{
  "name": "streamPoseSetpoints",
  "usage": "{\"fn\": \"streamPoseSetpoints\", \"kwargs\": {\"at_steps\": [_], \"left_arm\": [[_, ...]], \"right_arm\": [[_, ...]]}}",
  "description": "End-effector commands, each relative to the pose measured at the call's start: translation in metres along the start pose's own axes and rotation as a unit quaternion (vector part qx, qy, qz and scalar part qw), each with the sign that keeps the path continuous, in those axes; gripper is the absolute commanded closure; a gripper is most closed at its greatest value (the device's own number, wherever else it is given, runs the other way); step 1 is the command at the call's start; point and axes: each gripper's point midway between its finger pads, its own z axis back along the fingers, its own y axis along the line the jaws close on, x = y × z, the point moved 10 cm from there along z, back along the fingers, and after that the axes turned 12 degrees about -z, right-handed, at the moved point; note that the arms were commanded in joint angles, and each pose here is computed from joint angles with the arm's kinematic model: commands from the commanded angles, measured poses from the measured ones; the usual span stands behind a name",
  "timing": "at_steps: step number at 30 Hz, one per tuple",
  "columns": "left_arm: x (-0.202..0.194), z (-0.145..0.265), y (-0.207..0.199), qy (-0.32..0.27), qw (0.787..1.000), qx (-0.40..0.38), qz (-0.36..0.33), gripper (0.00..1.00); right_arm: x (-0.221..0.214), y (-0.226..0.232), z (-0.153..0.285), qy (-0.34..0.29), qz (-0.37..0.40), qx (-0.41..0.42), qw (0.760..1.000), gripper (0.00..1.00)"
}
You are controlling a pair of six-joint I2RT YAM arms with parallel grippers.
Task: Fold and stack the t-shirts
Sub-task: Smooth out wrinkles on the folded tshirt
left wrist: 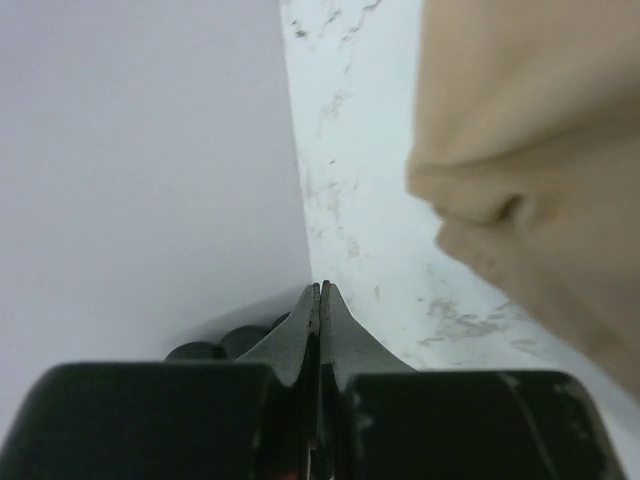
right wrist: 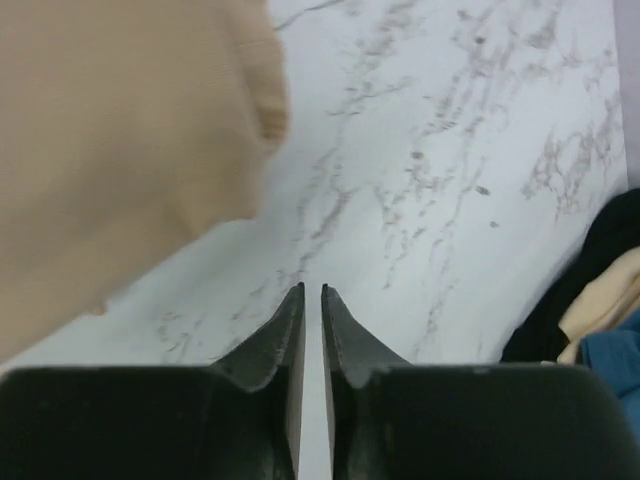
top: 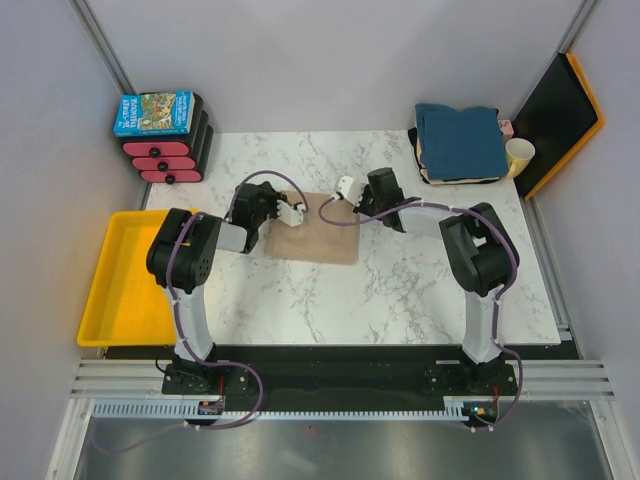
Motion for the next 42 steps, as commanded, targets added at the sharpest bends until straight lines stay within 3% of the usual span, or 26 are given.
{"fn": "streamPoseSetpoints", "kwargs": {"at_steps": [1, 2, 3, 5, 6, 8, 9, 12, 14, 20, 25, 31, 42], "left_arm": [[-0.017, 0.015, 0.071, 0.054, 0.992, 0.110, 0.021, 0.98], [-0.010, 0.014, 0.077, 0.045, 0.993, 0.111, 0.026, 0.98], [-0.005, 0.014, 0.084, 0.037, 0.993, 0.109, 0.026, 0.87], [0.015, 0.012, 0.096, 0.008, 0.995, 0.101, 0.013, 0.63], [0.023, 0.010, 0.097, -0.004, 0.995, 0.103, 0.005, 0.61], [0.049, 0.004, 0.095, -0.038, 0.994, 0.099, -0.026, 0.55], [0.059, 0.001, 0.092, -0.048, 0.993, 0.098, -0.038, 0.46], [0.095, -0.013, 0.076, -0.074, 0.989, 0.094, -0.091, 0.22], [0.118, -0.023, 0.059, -0.088, 0.984, 0.084, -0.128, 0.12], [0.146, -0.030, 0.032, -0.081, 0.979, 0.085, -0.169, 0.21], [0.147, -0.021, 0.008, -0.079, 0.976, 0.078, -0.188, 0.30], [0.145, -0.017, 0.000, -0.046, 0.982, 0.065, -0.173, 0.33], [0.134, -0.026, 0.013, 0.032, 0.992, 0.078, -0.098, 0.35]], "right_arm": [[0.029, -0.053, 0.037, -0.015, -0.161, -0.039, 0.986, 0.77], [0.027, -0.057, 0.040, -0.010, -0.186, -0.017, 0.982, 0.65], [0.022, -0.047, 0.042, 0.004, -0.218, 0.066, 0.974, 0.56], [0.023, -0.064, 0.051, -0.007, -0.289, 0.145, 0.946, 0.38], [0.024, -0.059, 0.051, 0.000, -0.320, 0.241, 0.916, 0.37], [0.013, -0.061, 0.050, 0.009, -0.378, 0.310, 0.872, 0.37], [0.003, -0.053, 0.046, 0.019, -0.398, 0.342, 0.851, 0.36], [-0.008, -0.042, 0.044, 0.000, -0.413, 0.393, 0.822, 0.22], [-0.011, -0.035, 0.041, -0.008, -0.431, 0.431, 0.792, 0.16], [-0.022, -0.017, 0.022, -0.003, -0.470, 0.491, 0.733, 0.16], [-0.036, -0.003, 0.012, 0.004, -0.482, 0.513, 0.710, 0.19], [-0.045, 0.010, 0.001, 0.023, -0.493, 0.521, 0.696, 0.22], [-0.032, 0.035, 0.002, 0.055, -0.478, 0.519, 0.706, 0.23]]}}
